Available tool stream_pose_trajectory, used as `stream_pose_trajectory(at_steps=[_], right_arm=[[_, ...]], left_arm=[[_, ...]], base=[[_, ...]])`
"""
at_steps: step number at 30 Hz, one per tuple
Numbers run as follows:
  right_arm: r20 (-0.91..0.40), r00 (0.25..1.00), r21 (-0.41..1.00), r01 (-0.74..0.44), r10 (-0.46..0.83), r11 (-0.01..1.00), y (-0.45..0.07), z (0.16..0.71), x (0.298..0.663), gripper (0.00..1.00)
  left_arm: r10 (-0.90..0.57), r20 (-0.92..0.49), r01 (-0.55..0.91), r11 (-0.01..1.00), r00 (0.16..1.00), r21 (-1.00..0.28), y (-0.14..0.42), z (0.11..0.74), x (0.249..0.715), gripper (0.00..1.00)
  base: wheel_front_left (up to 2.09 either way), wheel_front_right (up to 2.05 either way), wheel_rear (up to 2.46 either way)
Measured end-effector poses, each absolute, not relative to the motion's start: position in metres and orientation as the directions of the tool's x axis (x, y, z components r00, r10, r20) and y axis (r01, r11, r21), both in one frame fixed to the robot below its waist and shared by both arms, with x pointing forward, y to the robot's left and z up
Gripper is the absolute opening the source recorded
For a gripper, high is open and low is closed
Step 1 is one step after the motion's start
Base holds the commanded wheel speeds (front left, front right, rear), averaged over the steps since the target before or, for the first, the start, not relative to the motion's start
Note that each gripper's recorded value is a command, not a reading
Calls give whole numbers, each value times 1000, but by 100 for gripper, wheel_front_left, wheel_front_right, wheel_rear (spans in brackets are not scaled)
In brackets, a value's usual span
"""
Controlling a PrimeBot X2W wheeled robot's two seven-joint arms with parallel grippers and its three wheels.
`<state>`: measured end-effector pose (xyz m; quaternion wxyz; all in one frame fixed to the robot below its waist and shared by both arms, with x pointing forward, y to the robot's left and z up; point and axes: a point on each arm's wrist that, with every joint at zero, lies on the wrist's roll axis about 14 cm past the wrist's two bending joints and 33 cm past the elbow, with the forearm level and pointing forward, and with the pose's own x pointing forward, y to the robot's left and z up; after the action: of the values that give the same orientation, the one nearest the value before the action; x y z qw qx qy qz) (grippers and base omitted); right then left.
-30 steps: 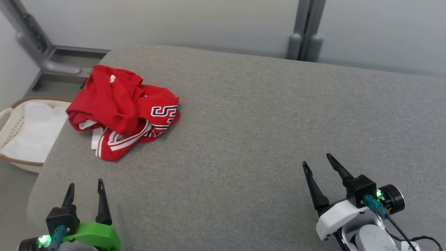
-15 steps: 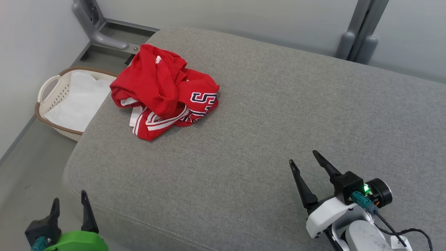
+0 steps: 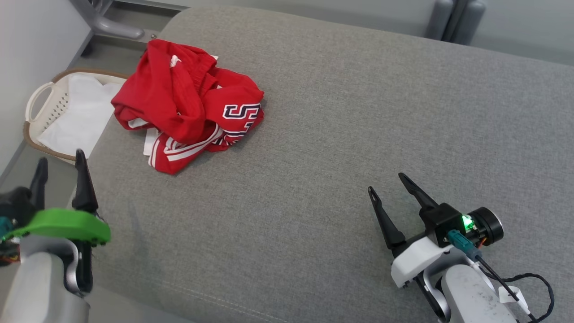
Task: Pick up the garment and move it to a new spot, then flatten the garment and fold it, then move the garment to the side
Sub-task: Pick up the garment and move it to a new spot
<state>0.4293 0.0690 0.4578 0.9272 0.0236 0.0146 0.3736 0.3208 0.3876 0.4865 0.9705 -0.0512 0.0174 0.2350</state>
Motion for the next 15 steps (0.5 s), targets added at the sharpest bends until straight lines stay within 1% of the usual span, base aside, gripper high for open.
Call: stream_pose_trajectory(at_steps=[4,7,9,15], right_arm=[[-18,727,53,-685,687,726,66,451,436,100],[-20,735,58,-676,678,735,61,447,441,100],[-22,739,58,-671,673,739,59,445,444,100],[-36,764,61,-642,644,764,44,435,454,100]], left_arm=[[400,-39,-402,911,916,-97,391,501,356,100],[357,-51,-360,927,933,-101,393,505,382,100],[325,-66,-330,939,943,-94,392,505,398,100],[238,-131,-255,957,962,-136,382,502,446,100]], base=[[0,0,0],[0,0,0],[0,0,0],[0,0,0]])
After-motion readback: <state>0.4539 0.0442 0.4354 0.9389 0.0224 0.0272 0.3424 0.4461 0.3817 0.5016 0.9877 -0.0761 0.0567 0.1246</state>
